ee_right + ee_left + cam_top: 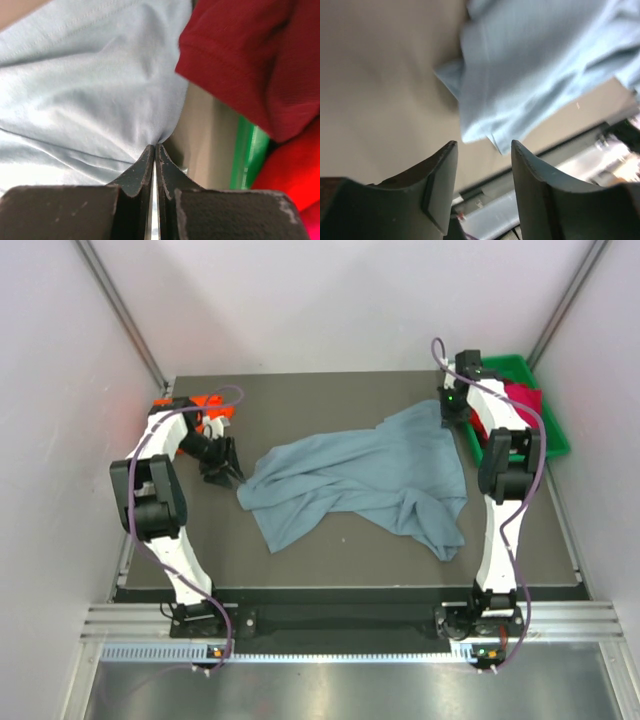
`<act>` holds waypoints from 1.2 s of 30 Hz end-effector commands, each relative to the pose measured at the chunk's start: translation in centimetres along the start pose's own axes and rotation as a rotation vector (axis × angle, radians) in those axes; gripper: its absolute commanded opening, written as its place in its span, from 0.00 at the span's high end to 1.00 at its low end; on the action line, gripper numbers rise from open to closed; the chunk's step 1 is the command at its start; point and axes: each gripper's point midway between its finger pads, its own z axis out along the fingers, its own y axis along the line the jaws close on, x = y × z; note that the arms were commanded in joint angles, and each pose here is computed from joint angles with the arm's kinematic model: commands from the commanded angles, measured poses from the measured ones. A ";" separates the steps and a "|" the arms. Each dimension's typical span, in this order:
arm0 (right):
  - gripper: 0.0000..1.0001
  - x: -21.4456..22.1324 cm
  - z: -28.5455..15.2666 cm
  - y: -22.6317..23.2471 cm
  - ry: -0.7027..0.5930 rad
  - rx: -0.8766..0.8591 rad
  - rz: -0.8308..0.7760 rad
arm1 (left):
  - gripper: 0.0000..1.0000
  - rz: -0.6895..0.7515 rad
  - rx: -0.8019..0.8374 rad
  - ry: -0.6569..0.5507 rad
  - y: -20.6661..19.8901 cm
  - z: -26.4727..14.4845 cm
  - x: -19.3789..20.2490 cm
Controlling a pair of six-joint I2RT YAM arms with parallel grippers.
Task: Fold and stack the t-shirts
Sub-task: Flatten the tshirt out
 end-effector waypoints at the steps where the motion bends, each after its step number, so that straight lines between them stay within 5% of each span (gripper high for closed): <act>1: 1.00 -1.7 -2.7 0.6 -0.067 -0.008 -0.025 | 0.47 0.058 -0.072 -0.118 0.5 -1.6 -4.3; 15: 1.00 -1.9 -2.6 0.6 -0.070 -0.002 -0.029 | 0.50 0.010 0.028 -0.025 1.8 3.2 -6.0; 29: 1.00 -2.6 -2.4 1.6 -0.089 0.012 -0.065 | 0.57 -0.057 0.194 0.045 -1.8 2.2 -2.5; 32: 1.00 -3.0 -2.3 2.2 -0.098 0.011 -0.083 | 0.66 -0.053 0.217 0.047 -2.4 1.9 -2.1; 36: 1.00 -3.4 -2.5 3.3 -0.110 0.009 -0.105 | 0.94 -0.036 0.248 0.033 -2.9 1.4 -2.3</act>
